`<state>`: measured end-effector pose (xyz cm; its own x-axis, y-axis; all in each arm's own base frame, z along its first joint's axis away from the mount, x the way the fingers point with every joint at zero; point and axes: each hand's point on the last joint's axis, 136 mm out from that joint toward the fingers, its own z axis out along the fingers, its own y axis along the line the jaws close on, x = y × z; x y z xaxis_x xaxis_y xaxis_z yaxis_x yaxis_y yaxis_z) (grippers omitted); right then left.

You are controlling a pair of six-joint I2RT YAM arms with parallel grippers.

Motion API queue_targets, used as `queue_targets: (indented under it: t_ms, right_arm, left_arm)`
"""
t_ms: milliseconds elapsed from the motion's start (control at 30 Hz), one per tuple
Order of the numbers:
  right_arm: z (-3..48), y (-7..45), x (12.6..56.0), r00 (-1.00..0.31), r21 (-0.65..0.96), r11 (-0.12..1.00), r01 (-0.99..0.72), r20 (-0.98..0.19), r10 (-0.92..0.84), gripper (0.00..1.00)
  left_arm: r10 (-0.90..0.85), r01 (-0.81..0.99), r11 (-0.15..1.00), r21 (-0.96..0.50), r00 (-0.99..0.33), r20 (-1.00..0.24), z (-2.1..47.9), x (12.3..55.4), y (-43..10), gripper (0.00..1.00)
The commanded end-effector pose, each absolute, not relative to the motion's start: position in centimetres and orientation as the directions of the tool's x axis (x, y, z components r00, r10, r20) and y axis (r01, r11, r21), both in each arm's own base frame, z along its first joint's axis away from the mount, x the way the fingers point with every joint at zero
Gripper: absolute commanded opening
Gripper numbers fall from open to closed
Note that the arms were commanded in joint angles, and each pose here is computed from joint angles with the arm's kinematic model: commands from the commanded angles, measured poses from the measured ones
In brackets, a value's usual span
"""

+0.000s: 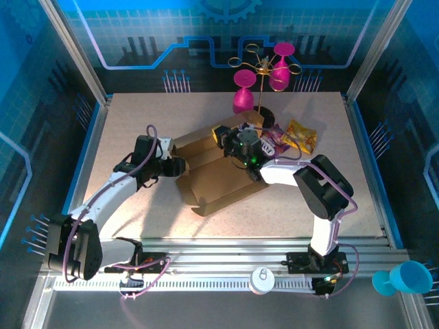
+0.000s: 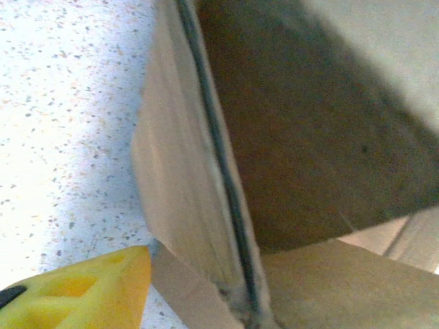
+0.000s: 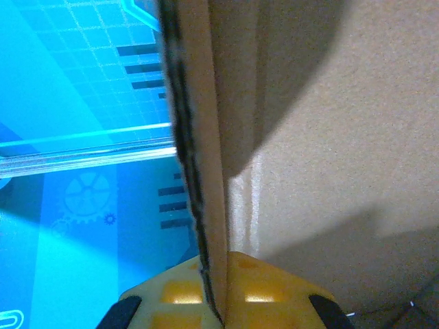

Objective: Fold the paper box

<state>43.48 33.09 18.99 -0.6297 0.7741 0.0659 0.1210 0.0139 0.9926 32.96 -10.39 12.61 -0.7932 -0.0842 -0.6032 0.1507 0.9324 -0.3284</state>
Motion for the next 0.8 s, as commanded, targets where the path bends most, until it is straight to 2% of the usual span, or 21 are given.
queue_targets:
  t_ms: [0, 433, 767]
  right_arm:
    - [18.2, 32.6, 43.7, -0.632, 0.995, 0.013, 0.095, 0.050, 0.774, 0.00]
    - [17.4, 33.3, 44.3, -0.632, 0.996, 0.007, 0.094, 0.054, 0.773, 0.00]
    - [17.7, 33.6, 44.2, -0.633, 0.995, 0.000, 0.096, 0.061, 0.772, 0.00]
  left_arm:
    - [-0.061, 0.156, 0.947, -0.280, -0.770, -0.635, 12.4, 33.6, -10.0, 0.58]
    - [-0.033, 0.213, 0.929, -0.302, -0.767, -0.641, 12.1, 33.7, -11.7, 0.47]
    - [-0.044, 0.123, 0.971, -0.203, -0.746, -0.664, 10.6, 34.8, -10.2, 0.48]
